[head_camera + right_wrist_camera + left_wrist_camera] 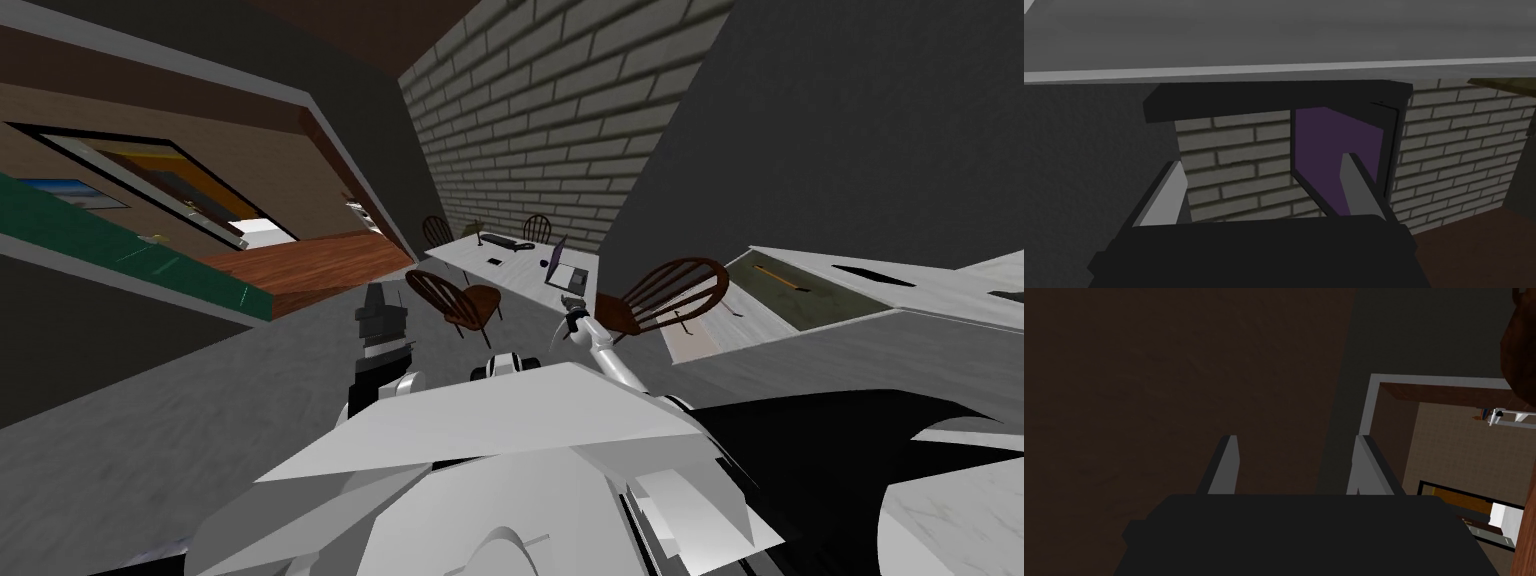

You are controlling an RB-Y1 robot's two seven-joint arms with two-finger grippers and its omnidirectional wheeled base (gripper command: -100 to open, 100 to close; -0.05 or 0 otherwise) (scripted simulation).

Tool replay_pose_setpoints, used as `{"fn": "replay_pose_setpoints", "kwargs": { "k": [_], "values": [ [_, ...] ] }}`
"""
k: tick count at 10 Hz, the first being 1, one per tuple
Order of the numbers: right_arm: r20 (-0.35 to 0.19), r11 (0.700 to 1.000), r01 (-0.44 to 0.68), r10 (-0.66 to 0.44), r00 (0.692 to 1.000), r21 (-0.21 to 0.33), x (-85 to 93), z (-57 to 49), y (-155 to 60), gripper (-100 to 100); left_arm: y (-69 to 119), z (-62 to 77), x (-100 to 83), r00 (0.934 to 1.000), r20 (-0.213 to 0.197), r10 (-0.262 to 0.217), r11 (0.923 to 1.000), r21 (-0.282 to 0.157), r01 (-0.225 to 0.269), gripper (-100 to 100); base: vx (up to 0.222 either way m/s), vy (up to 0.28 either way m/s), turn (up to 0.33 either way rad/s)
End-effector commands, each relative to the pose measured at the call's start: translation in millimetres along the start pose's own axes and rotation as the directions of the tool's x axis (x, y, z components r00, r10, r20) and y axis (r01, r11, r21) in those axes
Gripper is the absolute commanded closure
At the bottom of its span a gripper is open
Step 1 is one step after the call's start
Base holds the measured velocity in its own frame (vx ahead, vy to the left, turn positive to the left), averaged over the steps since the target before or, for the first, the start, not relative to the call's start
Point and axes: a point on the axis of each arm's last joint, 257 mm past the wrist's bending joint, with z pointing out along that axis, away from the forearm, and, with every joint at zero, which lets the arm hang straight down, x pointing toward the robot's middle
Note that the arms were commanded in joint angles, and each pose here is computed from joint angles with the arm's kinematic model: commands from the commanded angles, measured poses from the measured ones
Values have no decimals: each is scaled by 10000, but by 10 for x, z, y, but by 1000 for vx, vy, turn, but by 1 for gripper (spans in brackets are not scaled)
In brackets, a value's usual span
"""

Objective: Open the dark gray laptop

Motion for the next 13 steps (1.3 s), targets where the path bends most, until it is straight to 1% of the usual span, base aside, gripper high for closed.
{"fn": "replay_pose_setpoints", "kwargs": {
  "k": [1,2,3,4,5,6,7,8,9,10,11,13],
  "values": [
    [-85,9961,683,-680,9977,554,42,82,-176,-100,0,0,0,10000,0,-1,10000,0,1,0,25,50,71],
    [-94,9883,1144,-1140,9934,1006,2,149,-301,-100,0,0,0,10000,0,0,10000,0,0,0,38,61,107],
    [-170,9860,1288,-1277,9917,1058,43,149,-332,-100,0,0,0,10000,0,-1,10000,0,1,0,40,52,64],
    [-190,9714,1830,-1822,9831,1514,-6,209,-463,-100,0,0,0,10000,0,0,10000,0,0,0,47,70,121],
    [-271,9703,1863,-1843,9825,1543,31,208,-485,-100,0,0,0,10000,0,-1,10000,0,1,0,36,61,67],
    [-282,9517,2353,-2344,9717,1973,-40,260,-604,-100,0,0,0,10000,0,0,10000,0,0,0,53,76,106],
    [-383,9498,2403,-2375,9706,2004,6,258,-632,-100,0,0,0,10000,0,-1,10000,0,1,0,38,64,68],
    [-410,9272,2861,-2848,9577,2418,-71,303,-748,-100,0,0,0,10000,0,0,10000,0,0,0,32,66,105],
    [-505,9253,2904,-2869,9566,2441,-30,300,-774,-100,0,0,0,10000,0,-1,10000,0,1,0,32,50,60],
    [-587,8987,3341,-3315,9416,2840,-94,336,-894,-100,0,0,0,10000,0,0,10000,0,0,0,37,52,121],
    [-634,8976,3363,-3325,9410,2849,-74,334,-907,-100,0,0,0,10000,0,0,10000,0,0,0,36,48,77],
    [-773,8410,4077,-4083,9096,3557,-233,387,-1112,-100,0,0,0,10000,0,0,10000,0,0,0,48,67,132]
  ]
}}
